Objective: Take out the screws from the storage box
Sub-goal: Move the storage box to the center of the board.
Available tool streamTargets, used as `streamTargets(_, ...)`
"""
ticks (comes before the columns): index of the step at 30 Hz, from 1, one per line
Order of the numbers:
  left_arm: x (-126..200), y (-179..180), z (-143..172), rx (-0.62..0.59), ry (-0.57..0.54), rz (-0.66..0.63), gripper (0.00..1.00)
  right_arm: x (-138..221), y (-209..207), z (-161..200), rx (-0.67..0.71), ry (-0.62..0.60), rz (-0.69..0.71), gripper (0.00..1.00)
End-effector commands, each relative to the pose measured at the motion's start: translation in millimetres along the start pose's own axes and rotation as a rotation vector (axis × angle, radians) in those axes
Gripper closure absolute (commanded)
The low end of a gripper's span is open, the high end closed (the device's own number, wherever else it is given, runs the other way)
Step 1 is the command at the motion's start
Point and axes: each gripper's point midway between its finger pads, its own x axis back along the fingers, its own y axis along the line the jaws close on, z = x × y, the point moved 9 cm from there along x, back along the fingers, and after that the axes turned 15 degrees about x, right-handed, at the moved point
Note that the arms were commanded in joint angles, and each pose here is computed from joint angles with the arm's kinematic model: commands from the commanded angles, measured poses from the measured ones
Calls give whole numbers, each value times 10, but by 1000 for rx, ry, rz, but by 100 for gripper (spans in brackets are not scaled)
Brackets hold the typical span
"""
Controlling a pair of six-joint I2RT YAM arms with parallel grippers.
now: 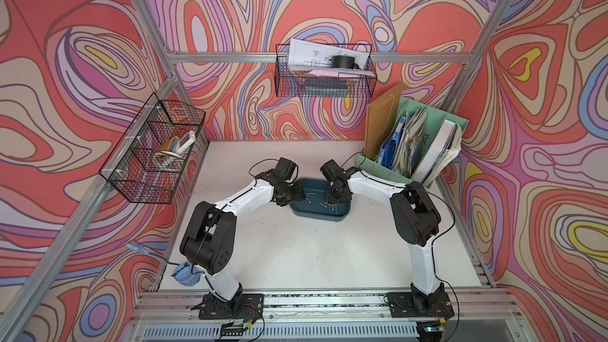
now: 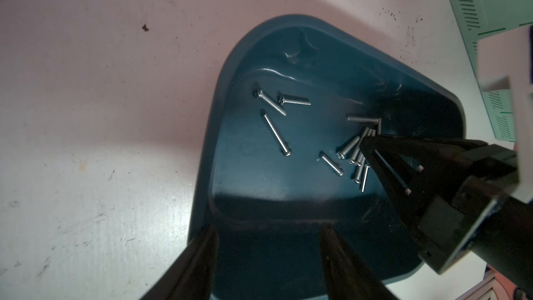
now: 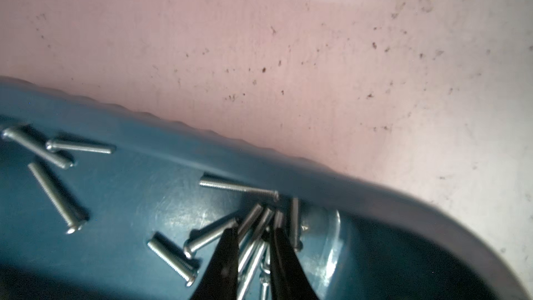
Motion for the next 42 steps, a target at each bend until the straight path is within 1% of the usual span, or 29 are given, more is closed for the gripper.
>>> streamTargets(1, -63, 73, 44, -2, 21, -31, 38, -48, 15, -56, -15, -3, 16, 81)
streamTargets(4, -71, 97, 73, 4, 30, -33, 38, -67, 15, -72, -17, -2, 19, 85)
streamTargets(11, -90, 130, 150, 31, 69, -9, 37, -132, 23, -41, -27, 21, 17, 85)
streamTargets(17, -86, 114, 208, 53, 99, 30, 37, -129, 88, -12, -23, 28, -15, 85)
streamTargets(27, 33, -69, 234, 59, 106, 110, 35, -125, 156, 9, -15, 43, -18, 80)
streamTargets(30, 75, -66, 238, 56, 95, 106, 33, -66, 154, -12, -16, 31, -12, 78)
streamTargets(33, 163, 7, 207, 28, 38, 4, 32, -27, 158, -18, -15, 24, -10, 78)
streamTargets(35, 228, 50, 195, 15, 4, -38, 30, -42, 160, -12, -18, 29, -8, 78)
streamTargets(38, 311, 61, 209, 5, -17, -25, 30, -60, 161, 0, -21, 39, 6, 79)
streamTargets(42, 384, 67, 243, 27, -46, 30, 29, -28, 171, -1, -25, 32, 0, 79)
